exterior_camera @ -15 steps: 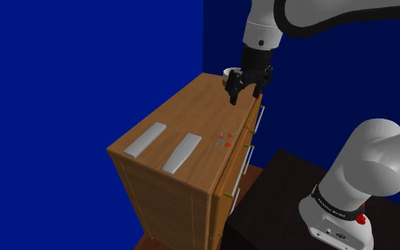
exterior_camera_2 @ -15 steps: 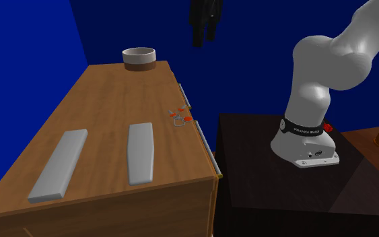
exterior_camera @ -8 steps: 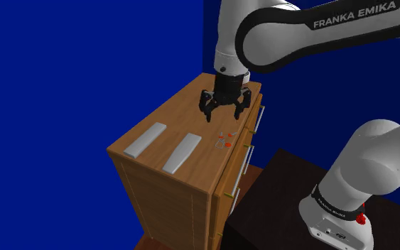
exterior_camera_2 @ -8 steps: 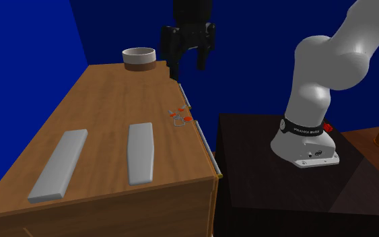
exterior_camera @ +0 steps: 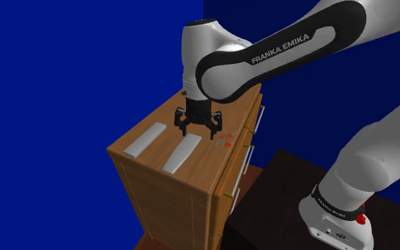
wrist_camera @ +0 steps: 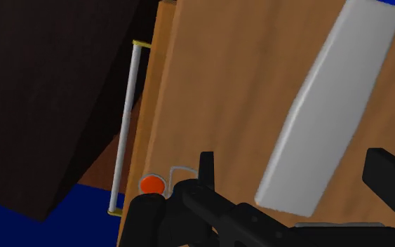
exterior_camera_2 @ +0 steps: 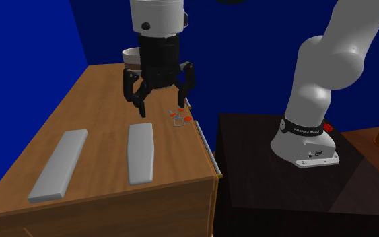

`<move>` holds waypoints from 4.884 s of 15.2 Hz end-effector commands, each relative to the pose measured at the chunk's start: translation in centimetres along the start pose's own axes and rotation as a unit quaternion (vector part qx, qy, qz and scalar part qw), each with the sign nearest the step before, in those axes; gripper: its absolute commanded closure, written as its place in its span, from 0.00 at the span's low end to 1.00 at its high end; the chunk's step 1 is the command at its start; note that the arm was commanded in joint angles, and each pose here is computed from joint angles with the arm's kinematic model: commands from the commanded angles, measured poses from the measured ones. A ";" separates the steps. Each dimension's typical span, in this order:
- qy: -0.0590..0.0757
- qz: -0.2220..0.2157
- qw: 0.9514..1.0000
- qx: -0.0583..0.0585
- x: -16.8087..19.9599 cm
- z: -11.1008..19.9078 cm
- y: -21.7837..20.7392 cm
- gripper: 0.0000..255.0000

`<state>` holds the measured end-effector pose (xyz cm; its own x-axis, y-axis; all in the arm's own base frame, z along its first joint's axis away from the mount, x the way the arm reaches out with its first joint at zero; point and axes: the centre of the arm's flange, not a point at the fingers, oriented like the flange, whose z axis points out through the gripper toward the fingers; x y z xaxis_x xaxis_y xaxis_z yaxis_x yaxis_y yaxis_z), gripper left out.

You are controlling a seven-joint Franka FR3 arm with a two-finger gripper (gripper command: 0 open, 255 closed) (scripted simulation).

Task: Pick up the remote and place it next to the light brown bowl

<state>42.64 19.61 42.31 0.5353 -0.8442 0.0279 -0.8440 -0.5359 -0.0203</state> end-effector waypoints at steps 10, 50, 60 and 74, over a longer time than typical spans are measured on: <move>-0.008 0.145 0.989 -0.009 0.8 7.8 -6.4 0.00; -0.008 0.145 0.989 -0.009 1.0 -0.3 -6.5 1.00; -0.008 0.145 0.989 -0.009 1.1 -5.6 -6.6 1.00; -0.008 0.145 0.989 -0.009 17.8 -5.3 -2.7 1.00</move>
<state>53.62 7.20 48.12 0.2699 -0.9629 0.0073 -0.9629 -0.2699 -0.0080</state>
